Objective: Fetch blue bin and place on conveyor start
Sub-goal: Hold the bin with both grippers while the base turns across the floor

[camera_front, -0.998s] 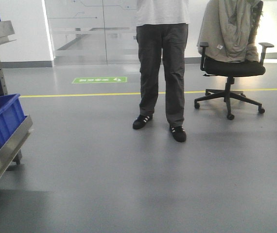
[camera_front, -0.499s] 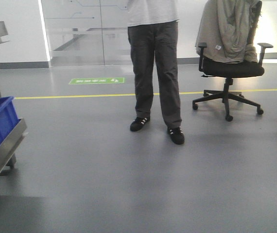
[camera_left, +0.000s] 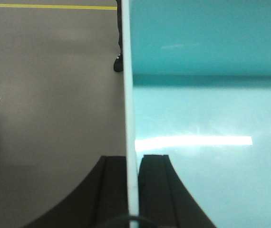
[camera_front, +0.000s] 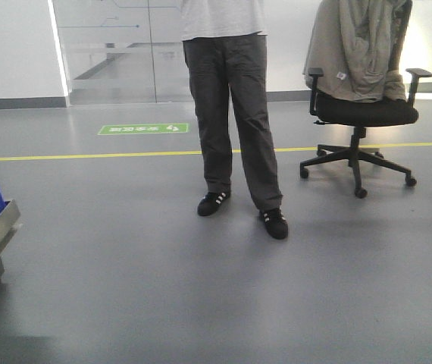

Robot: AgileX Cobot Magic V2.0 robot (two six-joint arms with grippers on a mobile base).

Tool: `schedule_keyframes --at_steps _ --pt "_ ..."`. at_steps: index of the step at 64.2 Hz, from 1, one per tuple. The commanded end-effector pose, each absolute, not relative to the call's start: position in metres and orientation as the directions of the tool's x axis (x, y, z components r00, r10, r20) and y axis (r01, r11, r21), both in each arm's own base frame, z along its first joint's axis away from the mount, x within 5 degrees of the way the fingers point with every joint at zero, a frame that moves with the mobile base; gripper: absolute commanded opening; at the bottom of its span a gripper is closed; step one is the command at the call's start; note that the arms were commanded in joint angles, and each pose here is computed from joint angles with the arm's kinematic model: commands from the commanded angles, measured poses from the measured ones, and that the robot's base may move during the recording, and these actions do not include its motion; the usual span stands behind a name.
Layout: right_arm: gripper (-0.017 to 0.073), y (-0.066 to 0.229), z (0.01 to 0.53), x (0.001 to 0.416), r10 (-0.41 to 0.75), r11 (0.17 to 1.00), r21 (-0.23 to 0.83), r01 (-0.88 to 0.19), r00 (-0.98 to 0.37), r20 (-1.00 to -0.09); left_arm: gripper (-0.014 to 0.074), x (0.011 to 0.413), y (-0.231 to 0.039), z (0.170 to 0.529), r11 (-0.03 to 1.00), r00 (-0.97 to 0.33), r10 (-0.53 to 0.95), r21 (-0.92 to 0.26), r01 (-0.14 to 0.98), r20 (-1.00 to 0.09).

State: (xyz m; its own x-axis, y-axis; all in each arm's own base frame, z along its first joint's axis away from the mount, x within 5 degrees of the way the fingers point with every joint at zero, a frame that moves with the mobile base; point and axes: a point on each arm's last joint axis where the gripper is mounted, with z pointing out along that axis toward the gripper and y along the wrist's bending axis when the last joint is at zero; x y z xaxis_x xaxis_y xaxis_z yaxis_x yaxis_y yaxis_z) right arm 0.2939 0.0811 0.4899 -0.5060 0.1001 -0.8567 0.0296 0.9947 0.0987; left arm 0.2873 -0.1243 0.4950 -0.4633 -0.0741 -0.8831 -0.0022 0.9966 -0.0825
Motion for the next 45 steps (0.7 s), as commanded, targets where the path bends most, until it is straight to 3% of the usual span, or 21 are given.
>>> schedule_keyframes --at_steps 1,45 --pt "-0.0159 0.0773 0.4997 0.2924 0.070 0.998 0.064 0.027 -0.445 -0.893 -0.0111 0.2819 -0.1212 0.5058 0.997 -0.413 -0.065 -0.075 0.007 -0.908" --pt "-0.0159 0.0778 0.5008 0.2930 0.070 0.997 0.068 0.022 -0.434 -0.898 -0.0111 0.2842 -0.1227 0.5041 0.997 -0.416 -0.062 -0.073 0.009 -0.907"
